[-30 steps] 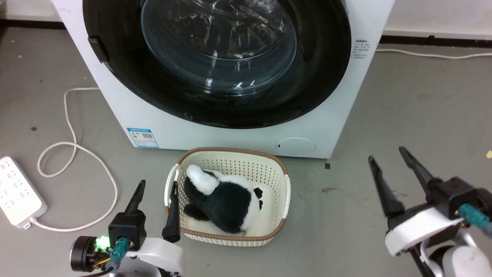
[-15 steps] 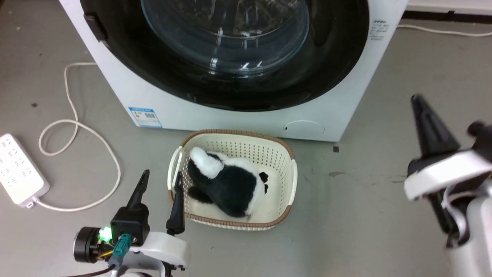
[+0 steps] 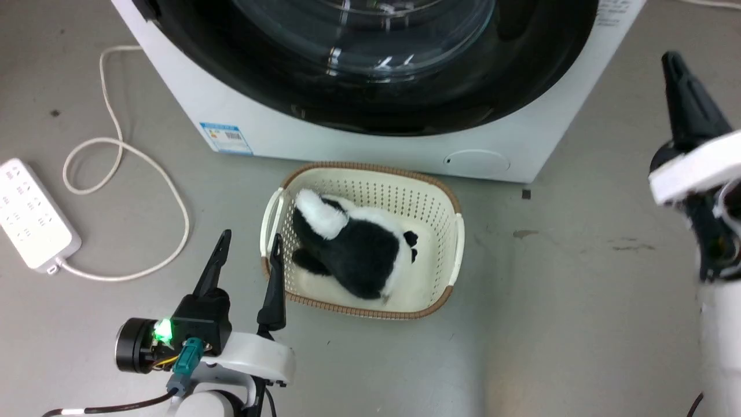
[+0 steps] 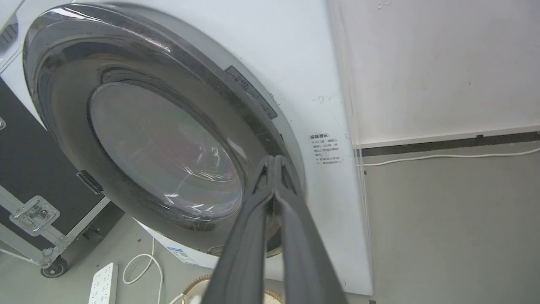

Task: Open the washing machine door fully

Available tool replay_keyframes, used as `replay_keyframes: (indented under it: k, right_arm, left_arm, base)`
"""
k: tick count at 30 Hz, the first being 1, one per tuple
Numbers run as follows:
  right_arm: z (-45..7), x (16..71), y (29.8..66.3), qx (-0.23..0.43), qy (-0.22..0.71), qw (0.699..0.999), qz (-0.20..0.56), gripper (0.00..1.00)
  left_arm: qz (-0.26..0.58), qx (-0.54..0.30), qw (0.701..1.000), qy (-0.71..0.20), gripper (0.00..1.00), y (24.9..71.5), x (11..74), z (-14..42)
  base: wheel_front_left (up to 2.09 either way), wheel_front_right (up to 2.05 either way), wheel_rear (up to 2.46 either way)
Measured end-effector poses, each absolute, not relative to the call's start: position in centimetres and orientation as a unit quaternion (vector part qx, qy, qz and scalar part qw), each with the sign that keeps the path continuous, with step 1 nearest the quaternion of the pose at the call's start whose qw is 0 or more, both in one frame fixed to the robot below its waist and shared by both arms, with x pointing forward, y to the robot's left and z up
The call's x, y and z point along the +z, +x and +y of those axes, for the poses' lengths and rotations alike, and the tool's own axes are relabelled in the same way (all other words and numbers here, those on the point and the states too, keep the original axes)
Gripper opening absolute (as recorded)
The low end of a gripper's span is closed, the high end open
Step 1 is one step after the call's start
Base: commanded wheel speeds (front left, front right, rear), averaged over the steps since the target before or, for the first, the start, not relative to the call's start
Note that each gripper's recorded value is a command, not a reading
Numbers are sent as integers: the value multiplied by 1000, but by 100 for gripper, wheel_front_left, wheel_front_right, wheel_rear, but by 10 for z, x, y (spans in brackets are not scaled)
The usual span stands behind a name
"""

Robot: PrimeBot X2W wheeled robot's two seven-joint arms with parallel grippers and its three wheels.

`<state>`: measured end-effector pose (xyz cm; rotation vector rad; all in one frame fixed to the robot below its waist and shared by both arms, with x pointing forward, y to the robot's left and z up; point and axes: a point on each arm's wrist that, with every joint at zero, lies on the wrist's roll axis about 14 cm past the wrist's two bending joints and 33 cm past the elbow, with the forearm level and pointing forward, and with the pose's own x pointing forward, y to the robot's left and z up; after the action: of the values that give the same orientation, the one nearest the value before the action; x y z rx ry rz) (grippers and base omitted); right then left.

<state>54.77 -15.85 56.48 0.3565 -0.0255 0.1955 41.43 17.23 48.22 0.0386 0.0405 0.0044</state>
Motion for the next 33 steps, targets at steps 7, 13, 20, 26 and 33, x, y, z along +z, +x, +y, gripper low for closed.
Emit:
replay_keyframes:
  k: [7, 13, 20, 26, 33]
  right_arm:
    - [-154, 548, 593, 100, 269, 956, 54, 0]
    - [-151, 531, 617, 100, 292, 946, 104, 0]
    - [-148, 524, 649, 109, 377, 906, 158, 0]
    - [-132, 523, 662, 140, 419, 873, 206, 0]
    - [-120, 530, 675, 167, 450, 848, 224, 0]
  left_arm:
    - [24, 10, 999, 24, 100, 423, 473, 177]
    - [27, 15, 999, 27, 100, 426, 467, 179]
    - [28, 22, 999, 33, 100, 430, 461, 185]
    - [27, 24, 999, 35, 100, 434, 458, 186]
    - [25, 19, 999, 37, 100, 439, 454, 183]
  base:
    - [0, 0, 0]
    - [0, 0, 0]
    - [0, 0, 0]
    - [0, 0, 0]
    - [0, 0, 0]
